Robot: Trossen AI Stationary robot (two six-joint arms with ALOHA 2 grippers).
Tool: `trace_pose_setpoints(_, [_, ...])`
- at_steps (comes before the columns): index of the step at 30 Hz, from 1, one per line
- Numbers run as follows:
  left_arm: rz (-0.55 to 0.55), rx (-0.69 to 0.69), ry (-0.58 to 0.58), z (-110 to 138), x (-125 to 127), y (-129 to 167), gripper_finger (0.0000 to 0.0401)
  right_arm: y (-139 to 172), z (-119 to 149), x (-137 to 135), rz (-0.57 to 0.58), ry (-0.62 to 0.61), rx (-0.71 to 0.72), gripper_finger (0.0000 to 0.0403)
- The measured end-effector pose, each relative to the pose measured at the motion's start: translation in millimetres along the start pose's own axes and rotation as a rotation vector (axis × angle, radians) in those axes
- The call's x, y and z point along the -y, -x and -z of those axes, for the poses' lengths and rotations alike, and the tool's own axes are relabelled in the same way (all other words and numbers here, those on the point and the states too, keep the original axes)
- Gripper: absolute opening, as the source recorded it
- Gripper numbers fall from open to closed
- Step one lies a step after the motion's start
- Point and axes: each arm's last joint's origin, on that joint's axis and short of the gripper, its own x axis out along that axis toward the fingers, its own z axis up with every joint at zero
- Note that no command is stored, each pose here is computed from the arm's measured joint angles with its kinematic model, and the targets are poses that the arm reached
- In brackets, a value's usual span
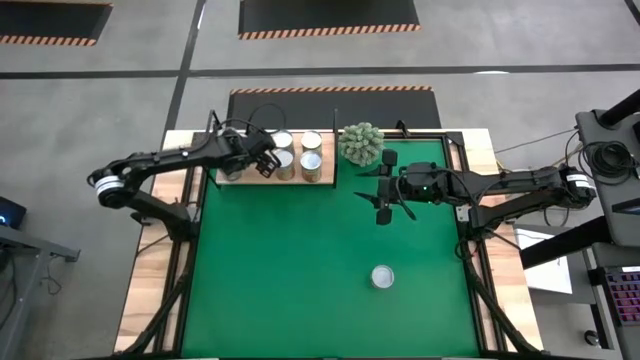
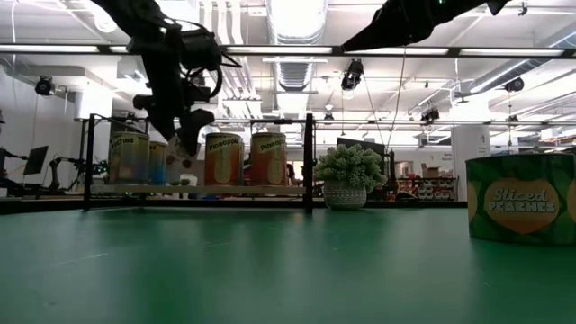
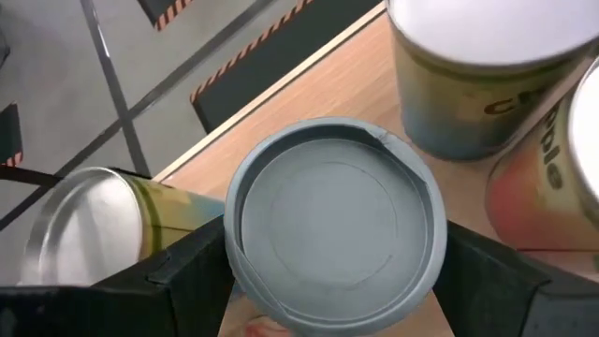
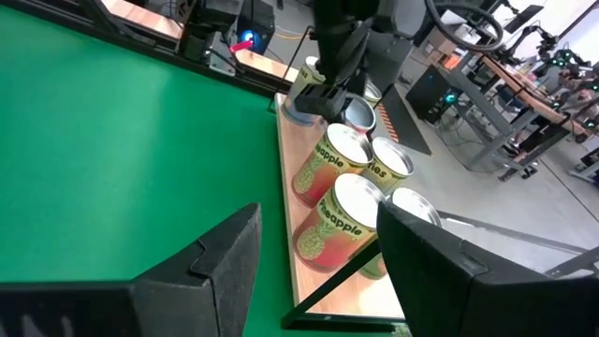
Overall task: Pick and place cans onto a shelf
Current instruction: Put the canned spaghetti sauce on the shelf
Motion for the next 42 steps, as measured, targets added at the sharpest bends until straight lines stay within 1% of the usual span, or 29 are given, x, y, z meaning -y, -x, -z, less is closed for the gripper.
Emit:
trace_pose_setpoints(7, [0.007, 0.017, 0.022, 9.1, 3.3, -8.9, 0.0288, 0.0, -0.1, 0.0, 0.0, -0.001, 0.001, 0.0201])
trace_pose_setpoints(11, [0.009, 0.023, 0.03, 10.1, 4.0, -10.4, 0.0288, 0.0, -0.1, 0.0, 0.0, -0.001, 0.001, 0.0201])
trace_pose_setpoints(20, [0.008, 0.019, 0.053, 11.4, 4.2, -11.2, 0.0288, 0.0, -0.1, 0.1, 0.001, -0.001, 0.001, 0.0201])
trace_pose_setpoints(29, [0.009, -0.006, 0.05, 19.6, 5.1, -16.0, 0.0288, 0.0, -0.1, 0.1, 0.001, -0.001, 0.001, 0.0201])
trace_pose_setpoints(42, [0.018, 0.02, 0.051, 17.1, 6.4, -15.9, 0.0289, 0.0, -0.1, 0.1, 0.001, -0.001, 0.001, 0.0201])
